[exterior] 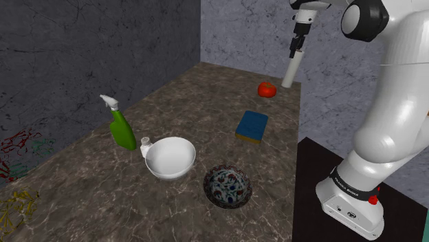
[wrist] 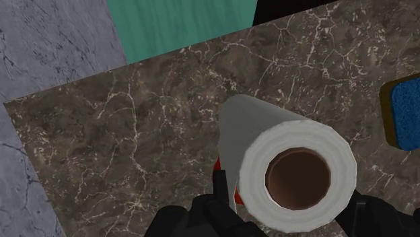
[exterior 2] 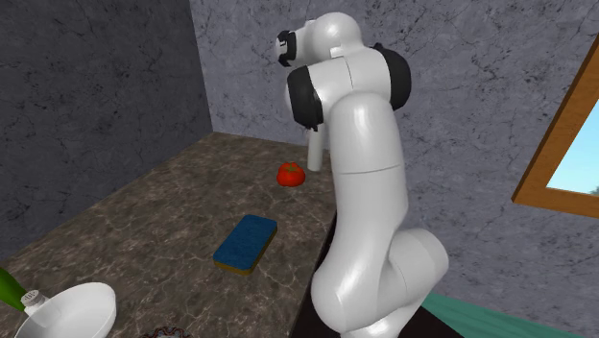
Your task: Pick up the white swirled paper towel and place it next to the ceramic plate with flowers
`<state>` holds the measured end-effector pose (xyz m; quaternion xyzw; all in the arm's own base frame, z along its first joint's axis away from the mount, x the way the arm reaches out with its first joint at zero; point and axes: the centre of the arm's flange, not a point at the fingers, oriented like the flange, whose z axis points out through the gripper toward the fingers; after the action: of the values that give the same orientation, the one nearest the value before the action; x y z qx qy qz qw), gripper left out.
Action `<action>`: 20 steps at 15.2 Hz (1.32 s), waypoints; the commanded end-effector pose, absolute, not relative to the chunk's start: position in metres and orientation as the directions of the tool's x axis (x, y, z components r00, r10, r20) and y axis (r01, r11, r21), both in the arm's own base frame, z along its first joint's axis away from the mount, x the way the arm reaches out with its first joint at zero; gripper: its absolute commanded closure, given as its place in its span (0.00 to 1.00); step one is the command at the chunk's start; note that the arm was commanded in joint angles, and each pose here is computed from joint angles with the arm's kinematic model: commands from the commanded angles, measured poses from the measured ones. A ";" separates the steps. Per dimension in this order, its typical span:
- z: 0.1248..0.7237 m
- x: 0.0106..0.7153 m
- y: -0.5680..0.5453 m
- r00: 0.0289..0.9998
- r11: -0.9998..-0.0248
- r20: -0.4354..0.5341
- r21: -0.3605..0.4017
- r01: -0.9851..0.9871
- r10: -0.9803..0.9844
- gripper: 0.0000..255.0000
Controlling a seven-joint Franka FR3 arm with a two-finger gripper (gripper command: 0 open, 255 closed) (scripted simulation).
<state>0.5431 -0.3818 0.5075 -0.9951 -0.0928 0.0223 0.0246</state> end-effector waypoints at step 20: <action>0.585 0.464 -0.130 0.982 -0.982 -0.040 -0.053 0.184 0.186 1.00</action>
<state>0.4698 -0.1432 0.5820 -0.9951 -0.0936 0.0220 0.0251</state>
